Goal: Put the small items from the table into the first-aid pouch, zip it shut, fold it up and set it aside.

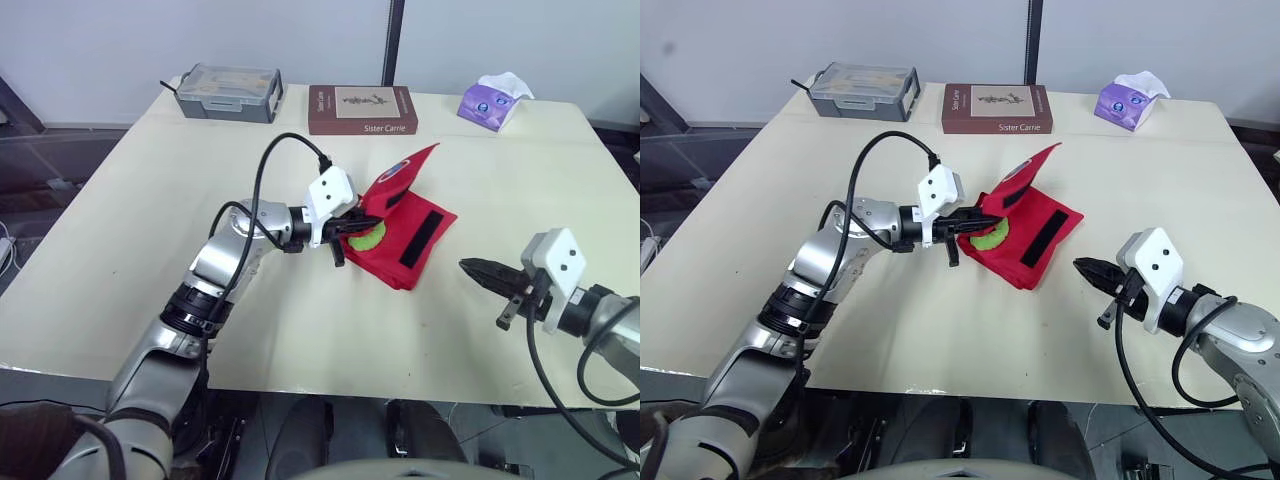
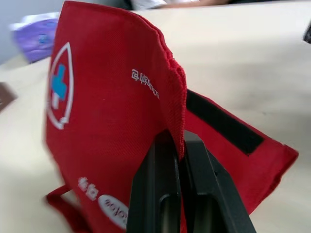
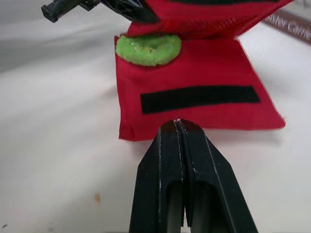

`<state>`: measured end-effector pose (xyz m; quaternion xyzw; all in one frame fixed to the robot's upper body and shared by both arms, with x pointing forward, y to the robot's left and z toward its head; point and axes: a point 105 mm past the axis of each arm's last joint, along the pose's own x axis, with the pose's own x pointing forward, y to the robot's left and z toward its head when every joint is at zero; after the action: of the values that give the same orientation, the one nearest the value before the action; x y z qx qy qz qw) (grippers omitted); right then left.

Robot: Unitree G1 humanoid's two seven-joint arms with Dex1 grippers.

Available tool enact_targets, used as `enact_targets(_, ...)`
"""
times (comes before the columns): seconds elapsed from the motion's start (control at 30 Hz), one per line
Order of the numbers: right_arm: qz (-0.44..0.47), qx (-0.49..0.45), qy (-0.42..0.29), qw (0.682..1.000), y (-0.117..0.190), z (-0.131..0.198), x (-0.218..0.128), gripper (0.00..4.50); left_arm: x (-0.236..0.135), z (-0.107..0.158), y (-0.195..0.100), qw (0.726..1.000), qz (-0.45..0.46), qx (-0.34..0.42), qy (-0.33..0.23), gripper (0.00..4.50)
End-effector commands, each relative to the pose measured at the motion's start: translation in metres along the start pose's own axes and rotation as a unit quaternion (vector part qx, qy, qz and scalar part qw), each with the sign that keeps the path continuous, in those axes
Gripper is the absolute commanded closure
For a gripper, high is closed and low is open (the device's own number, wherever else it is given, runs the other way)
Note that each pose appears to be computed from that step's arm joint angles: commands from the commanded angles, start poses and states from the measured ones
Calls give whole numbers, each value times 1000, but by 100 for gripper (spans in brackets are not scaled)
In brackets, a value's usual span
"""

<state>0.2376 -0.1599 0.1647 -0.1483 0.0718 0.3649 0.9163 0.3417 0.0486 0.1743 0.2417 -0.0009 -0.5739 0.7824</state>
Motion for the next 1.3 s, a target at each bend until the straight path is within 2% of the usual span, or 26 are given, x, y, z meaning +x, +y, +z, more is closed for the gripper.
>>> enact_targets(0.03, -36, -26, -16, 999, -3, 14, -18, 447, 11, 3, -7, 995, -42, 90, 15, 450)
enact_targets(0.3, -107, -25, 16, 994, -10, 3, -55, 447, 43, -8, -26, 977, -120, 173, 34, 450)
enact_targets(0.43, -126, -23, 23, 991, -8, 0, -62, 447, 49, -31, -36, 957, -165, 230, 68, 450)
enact_targets(0.57, -138, -21, 22, 990, -6, 0, -65, 450, 41, -46, -32, 943, -192, 257, 91, 321)
enact_targets(0.67, -141, -17, 22, 990, -4, -2, -67, 450, 33, -39, -19, 948, -186, 248, 71, 203)
enact_targets(0.7, -140, -17, 21, 990, -3, -2, -68, 450, 30, -35, -15, 953, -183, 235, 60, 138)
enact_targets(0.8, -129, -14, -4, 992, 3, 5, -70, 450, 9, -7, -1, 977, -195, 86, -15, 138)
enact_targets(0.97, -110, -11, -31, 993, 8, 13, -69, 450, -24, 48, 16, 960, -224, -105, -134, 138)
enact_targets(1.1, -95, -1, -46, 994, 13, 17, -58, 450, -18, 73, 34, 949, -174, -183, -190, 253)
enact_targets(1.13, -92, 4, -46, 995, 13, 17, -54, 450, -16, 78, 36, 945, -167, -195, -201, 313)
enact_targets(1.17, -86, 5, -45, 995, 15, 16, -47, 450, -16, 81, 35, 942, -165, -203, -210, 334)
enact_targets(1.23, -73, 12, -46, 996, 18, 14, -33, 450, -12, 80, 32, 944, -156, -206, -206, 417)
enact_targets(1.27, -65, 14, -49, 997, 20, 15, -27, 450, -10, 79, 31, 946, -150, -206, -202, 445)
enact_targets(1.3, -58, 17, -56, 997, 22, 17, -22, 450, -5, 78, 30, 949, -141, -205, -194, 445)
